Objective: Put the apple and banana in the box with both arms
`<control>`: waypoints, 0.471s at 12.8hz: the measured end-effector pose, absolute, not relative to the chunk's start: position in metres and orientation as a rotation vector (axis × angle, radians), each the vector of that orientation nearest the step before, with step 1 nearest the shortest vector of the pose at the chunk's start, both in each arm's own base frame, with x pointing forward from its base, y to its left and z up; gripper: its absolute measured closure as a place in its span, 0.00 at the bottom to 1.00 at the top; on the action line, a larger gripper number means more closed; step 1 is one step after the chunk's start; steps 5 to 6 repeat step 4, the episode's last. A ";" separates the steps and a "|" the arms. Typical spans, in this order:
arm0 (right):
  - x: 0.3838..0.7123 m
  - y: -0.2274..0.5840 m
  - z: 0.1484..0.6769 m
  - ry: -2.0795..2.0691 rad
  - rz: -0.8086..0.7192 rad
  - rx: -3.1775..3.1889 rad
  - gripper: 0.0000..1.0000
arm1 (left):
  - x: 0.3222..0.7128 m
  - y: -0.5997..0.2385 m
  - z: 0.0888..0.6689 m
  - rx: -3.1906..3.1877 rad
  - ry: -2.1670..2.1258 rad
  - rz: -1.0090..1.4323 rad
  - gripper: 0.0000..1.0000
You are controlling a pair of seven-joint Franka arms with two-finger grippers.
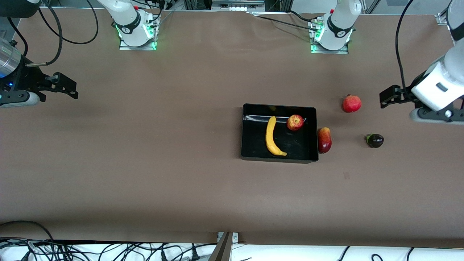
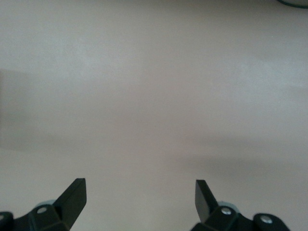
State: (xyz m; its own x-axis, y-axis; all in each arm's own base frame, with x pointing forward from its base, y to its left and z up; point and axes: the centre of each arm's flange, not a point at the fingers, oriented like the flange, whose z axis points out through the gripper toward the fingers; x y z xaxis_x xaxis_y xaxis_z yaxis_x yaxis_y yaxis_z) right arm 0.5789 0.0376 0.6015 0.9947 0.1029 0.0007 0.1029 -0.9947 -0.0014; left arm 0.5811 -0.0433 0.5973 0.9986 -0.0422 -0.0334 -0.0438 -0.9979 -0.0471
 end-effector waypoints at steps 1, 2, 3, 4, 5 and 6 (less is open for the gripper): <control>0.579 0.038 0.601 -0.162 -0.001 -3.136 0.00 | 0.562 -0.039 0.594 -3.102 0.048 0.047 0.00; 0.579 0.038 0.601 -0.162 -0.001 -3.136 0.00 | 0.549 -0.036 0.593 -3.111 0.032 0.053 0.00; 0.579 0.038 0.601 -0.162 -0.001 -3.136 0.00 | 0.541 -0.032 0.590 -3.113 0.028 0.063 0.00; 0.579 0.038 0.601 -0.162 -0.001 -3.136 0.00 | 0.537 -0.031 0.588 -3.113 0.038 0.075 0.00; 0.579 0.038 0.601 -0.162 -0.001 -3.136 0.00 | 0.537 -0.031 0.588 -3.113 0.038 0.075 0.00; 0.579 0.038 0.601 -0.162 -0.001 -3.136 0.00 | 0.537 -0.031 0.588 -3.113 0.038 0.075 0.00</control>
